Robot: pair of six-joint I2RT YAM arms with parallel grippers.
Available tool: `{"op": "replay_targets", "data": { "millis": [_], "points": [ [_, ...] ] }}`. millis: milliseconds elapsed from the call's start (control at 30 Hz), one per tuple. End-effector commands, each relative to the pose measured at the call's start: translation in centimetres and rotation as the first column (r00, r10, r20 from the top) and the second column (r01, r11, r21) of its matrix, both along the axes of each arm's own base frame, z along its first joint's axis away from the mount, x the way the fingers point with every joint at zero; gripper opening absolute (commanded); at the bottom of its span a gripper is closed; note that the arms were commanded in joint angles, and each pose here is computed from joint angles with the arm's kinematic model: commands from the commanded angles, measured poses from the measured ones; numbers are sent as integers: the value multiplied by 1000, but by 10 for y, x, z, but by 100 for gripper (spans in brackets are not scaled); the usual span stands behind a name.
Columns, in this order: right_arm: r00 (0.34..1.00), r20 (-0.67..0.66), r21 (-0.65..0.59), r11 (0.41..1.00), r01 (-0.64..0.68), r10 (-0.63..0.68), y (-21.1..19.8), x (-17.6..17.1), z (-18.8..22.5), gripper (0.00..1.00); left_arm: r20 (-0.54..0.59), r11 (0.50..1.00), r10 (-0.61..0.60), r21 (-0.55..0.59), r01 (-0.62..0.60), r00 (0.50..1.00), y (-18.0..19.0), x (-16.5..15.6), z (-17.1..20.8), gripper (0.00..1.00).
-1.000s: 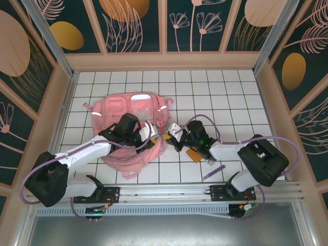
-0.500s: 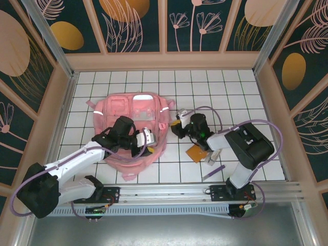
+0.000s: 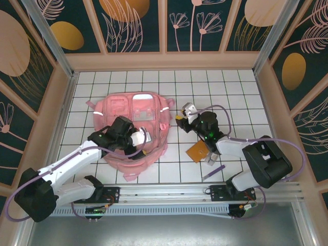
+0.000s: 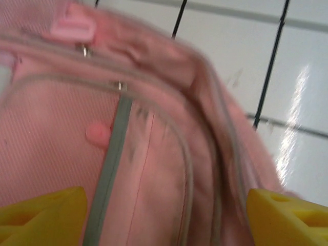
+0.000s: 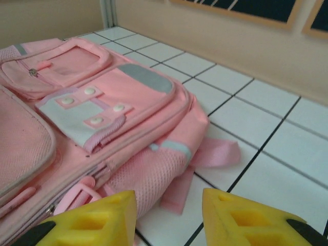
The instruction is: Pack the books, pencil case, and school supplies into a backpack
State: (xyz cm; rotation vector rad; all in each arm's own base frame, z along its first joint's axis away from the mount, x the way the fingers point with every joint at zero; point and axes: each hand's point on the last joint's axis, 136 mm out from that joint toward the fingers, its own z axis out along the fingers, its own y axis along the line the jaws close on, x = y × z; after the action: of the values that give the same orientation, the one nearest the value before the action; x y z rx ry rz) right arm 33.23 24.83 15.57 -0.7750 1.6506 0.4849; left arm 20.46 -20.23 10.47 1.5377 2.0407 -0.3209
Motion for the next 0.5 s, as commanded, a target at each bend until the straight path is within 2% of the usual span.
{"op": "replay_targets", "data": {
  "millis": [0, 100, 167, 233, 267, 300, 400, 467],
  "points": [
    [990, 114, -48, 996, -74, 79, 13, 2, 26, 39, 10, 982, 36, 187, -37, 999, 31, 1, -29, 81],
    [984, 128, -61, 992, -114, 121, 20, 2, 25, 39, 64, 968, 93, 227, -105, 994, 38, 16, -40, 80],
    [972, 132, -92, 979, -182, 193, 28, -5, 21, 40, 85, 962, 114, 241, -131, 990, 41, 22, -46, 76],
    [949, 131, -154, 951, -267, 287, 36, -13, 12, 40, 101, 956, 127, 253, -149, 987, 42, 27, -48, 60],
    [938, 125, -195, 934, -298, 325, 33, -12, 7, 40, 108, 955, 129, 256, -153, 986, 42, 30, -46, 46],
    [913, 113, -242, 902, -358, 393, 37, -17, 0, 40, 125, 956, 129, 247, -157, 984, 40, 33, -40, 31],
    [834, 16, -352, 784, -512, 552, 47, -26, -24, 40, 197, 968, 119, 194, -158, 973, 34, 43, -15, 0],
    [786, -86, -381, 709, -594, 612, 51, -29, -40, 40, 285, 971, 141, 148, -189, 948, 34, 52, 8, 0]
  ]
}}
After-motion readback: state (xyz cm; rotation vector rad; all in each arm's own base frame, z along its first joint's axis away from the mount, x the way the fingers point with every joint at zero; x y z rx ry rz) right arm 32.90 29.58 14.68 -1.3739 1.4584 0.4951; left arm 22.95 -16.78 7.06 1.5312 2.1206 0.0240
